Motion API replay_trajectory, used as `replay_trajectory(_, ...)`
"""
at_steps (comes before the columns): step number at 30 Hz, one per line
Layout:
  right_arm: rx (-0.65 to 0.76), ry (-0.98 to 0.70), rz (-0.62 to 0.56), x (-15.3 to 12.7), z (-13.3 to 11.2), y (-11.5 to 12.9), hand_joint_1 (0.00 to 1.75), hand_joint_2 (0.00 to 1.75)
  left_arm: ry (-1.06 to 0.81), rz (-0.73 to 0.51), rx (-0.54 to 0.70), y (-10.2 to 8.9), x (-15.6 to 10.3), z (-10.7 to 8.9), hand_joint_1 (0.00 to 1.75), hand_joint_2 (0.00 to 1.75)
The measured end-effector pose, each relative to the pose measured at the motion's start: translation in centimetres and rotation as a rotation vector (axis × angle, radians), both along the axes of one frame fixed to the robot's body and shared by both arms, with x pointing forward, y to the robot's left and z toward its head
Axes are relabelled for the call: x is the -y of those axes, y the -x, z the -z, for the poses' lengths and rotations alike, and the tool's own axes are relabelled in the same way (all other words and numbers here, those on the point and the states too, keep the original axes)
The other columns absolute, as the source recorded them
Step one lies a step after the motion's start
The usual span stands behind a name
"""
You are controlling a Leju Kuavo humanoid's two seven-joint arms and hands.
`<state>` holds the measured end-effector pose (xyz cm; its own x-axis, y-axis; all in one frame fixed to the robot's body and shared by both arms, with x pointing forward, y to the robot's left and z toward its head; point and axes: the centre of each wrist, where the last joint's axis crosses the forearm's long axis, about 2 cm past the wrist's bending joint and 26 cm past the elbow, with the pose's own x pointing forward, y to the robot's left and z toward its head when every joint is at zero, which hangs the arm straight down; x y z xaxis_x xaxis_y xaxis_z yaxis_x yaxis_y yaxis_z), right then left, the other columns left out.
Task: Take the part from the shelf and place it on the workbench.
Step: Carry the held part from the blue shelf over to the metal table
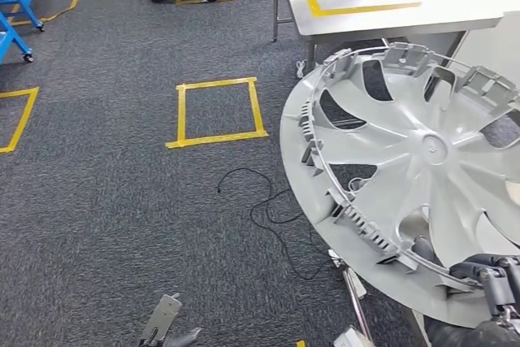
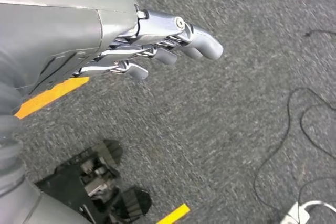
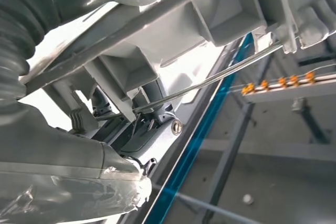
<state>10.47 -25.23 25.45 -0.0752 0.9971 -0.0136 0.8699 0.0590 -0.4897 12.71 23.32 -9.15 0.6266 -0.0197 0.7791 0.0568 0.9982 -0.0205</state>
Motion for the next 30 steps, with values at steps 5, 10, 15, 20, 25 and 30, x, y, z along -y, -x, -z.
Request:
replay_trajectory(5, 0.0, -0.005, 0.032, 0.5, -0.1, 0.2, 1.62, 1.75, -0.007, -0.002, -0.008, 0.4, 0.0, 0.1, 0.0, 1.75)
replay_trajectory(10, -0.012, -0.013, 0.06, 0.8, 0.0, 0.4, 1.62, 1.75, -0.018, -0.01, -0.006, 0.3, -0.2, 0.1, 0.0, 1.75)
replay_trajectory(15, -0.018, -0.009, 0.075, 1.1, 0.0, 0.6, 1.62, 1.75, -0.016, -0.012, -0.001, 0.0, -0.1, 0.0, 0.0, 1.75)
replay_trajectory(20, -0.023, -0.01, 0.094, 1.4, 0.1, 0.8, 1.62, 1.75, -0.007, -0.026, -0.009, 0.3, 0.0, 0.1, 0.0, 1.75)
replay_trajectory(25, -0.04, -0.014, 0.123, 1.8, 0.3, 1.0, 1.62, 1.75, 0.0, -0.027, -0.014, 0.4, 0.1, 0.1, 0.0, 1.75)
replay_trajectory(30, -0.044, -0.007, 0.139, 2.1, 0.3, 1.3, 1.62, 1.75, 0.0, -0.028, -0.016, 0.3, 0.1, 0.1, 0.0, 1.75)
